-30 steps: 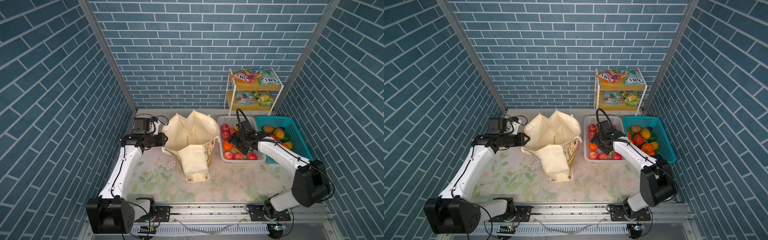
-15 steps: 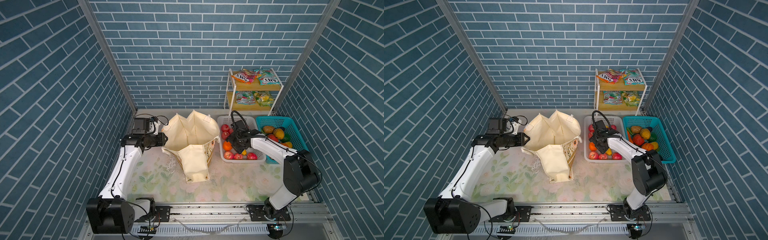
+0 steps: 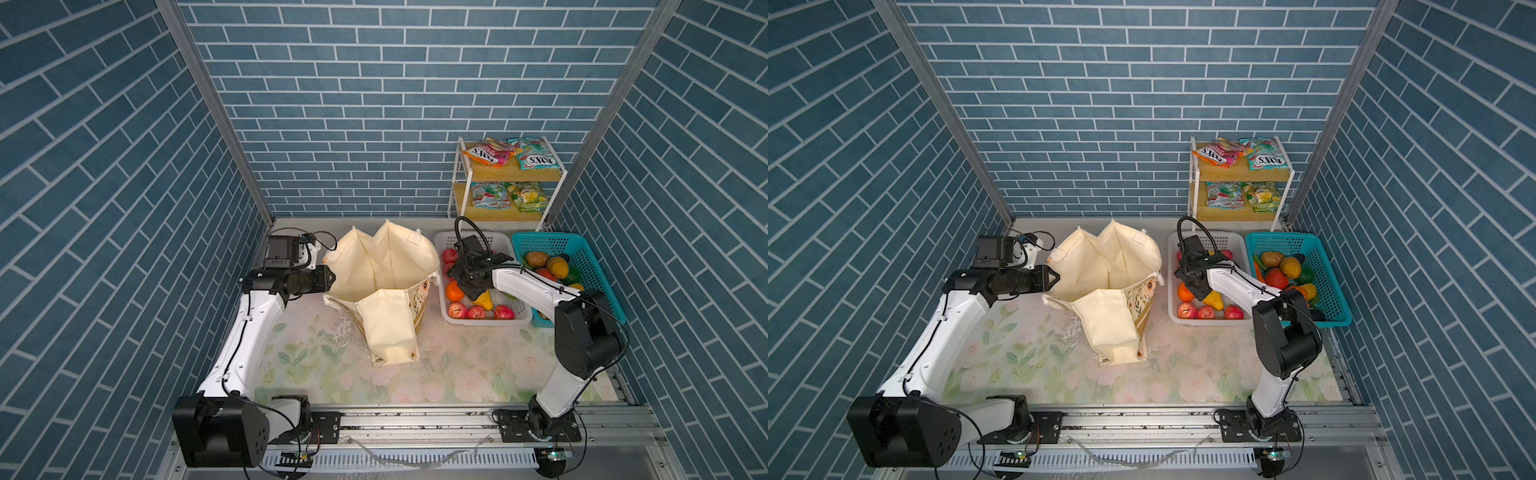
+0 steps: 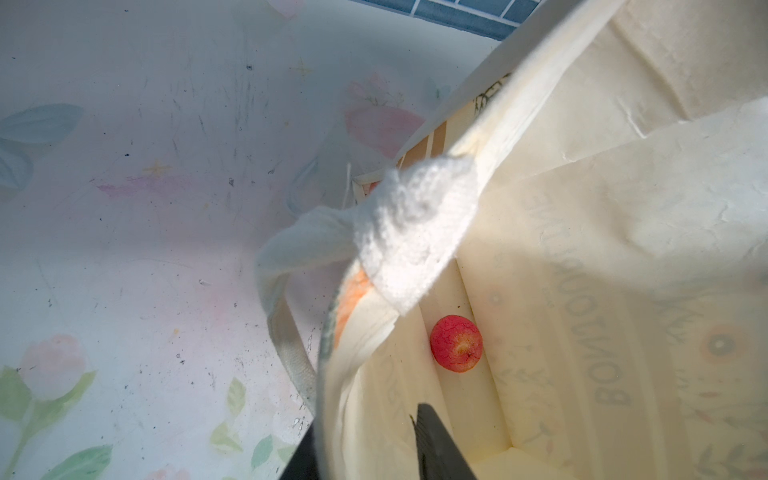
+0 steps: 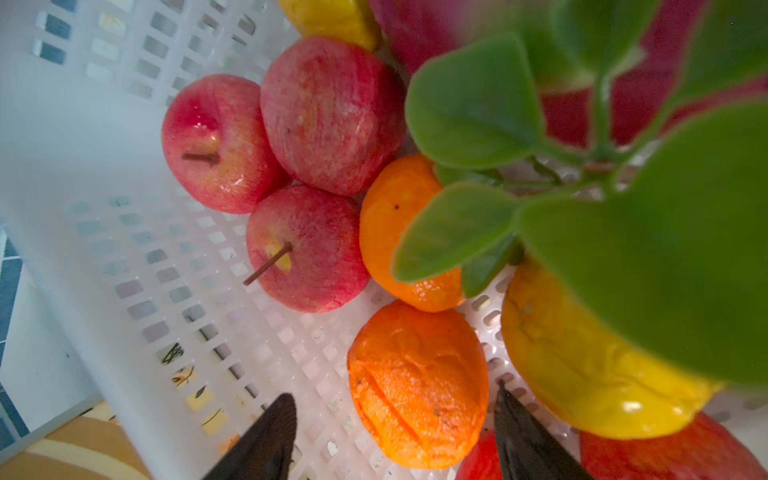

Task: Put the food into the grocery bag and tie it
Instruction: 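Lower the right gripper onto an orange in the white basket and grasp it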

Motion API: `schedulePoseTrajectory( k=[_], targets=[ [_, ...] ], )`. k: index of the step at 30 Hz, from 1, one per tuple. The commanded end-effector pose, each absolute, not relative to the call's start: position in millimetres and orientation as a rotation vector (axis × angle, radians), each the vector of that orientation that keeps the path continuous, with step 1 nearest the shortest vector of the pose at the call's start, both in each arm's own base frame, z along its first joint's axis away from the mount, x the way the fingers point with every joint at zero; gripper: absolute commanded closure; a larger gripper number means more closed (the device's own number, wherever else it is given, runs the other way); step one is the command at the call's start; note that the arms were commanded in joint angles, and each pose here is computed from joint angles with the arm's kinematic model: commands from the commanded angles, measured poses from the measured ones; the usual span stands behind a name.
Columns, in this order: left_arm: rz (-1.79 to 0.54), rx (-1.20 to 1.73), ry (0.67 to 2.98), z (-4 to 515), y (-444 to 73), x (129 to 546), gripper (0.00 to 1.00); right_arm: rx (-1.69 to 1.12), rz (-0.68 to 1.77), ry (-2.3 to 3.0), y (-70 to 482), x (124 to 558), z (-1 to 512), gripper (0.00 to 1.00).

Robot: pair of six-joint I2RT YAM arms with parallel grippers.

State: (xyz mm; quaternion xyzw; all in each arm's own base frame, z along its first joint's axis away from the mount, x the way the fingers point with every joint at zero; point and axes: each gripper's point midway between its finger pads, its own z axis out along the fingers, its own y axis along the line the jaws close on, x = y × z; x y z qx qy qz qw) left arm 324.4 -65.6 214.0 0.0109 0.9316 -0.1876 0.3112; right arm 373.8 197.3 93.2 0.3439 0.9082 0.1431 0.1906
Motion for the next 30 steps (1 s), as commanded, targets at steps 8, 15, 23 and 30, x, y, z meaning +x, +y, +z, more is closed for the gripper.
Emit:
schedulePoseTrajectory(
  k=[8,15,23,30],
  targets=[
    [-0.488,0.035,2.468,210.9,-65.4,320.9,0.64,0.995,0.279,2.555,195.7,373.1,85.9,0.26],
    [-0.496,0.038,2.465,211.9,-66.4,320.7,0.64,0.988,0.216,2.568,193.5,370.4,79.2,0.23],
    [-0.495,0.036,2.468,211.2,-66.2,320.7,0.64,0.992,0.180,2.593,194.8,372.5,64.2,0.24],
    [-0.492,0.038,2.468,211.1,-66.0,320.7,0.64,0.991,0.147,2.607,195.9,373.6,54.5,0.24]
  ],
)
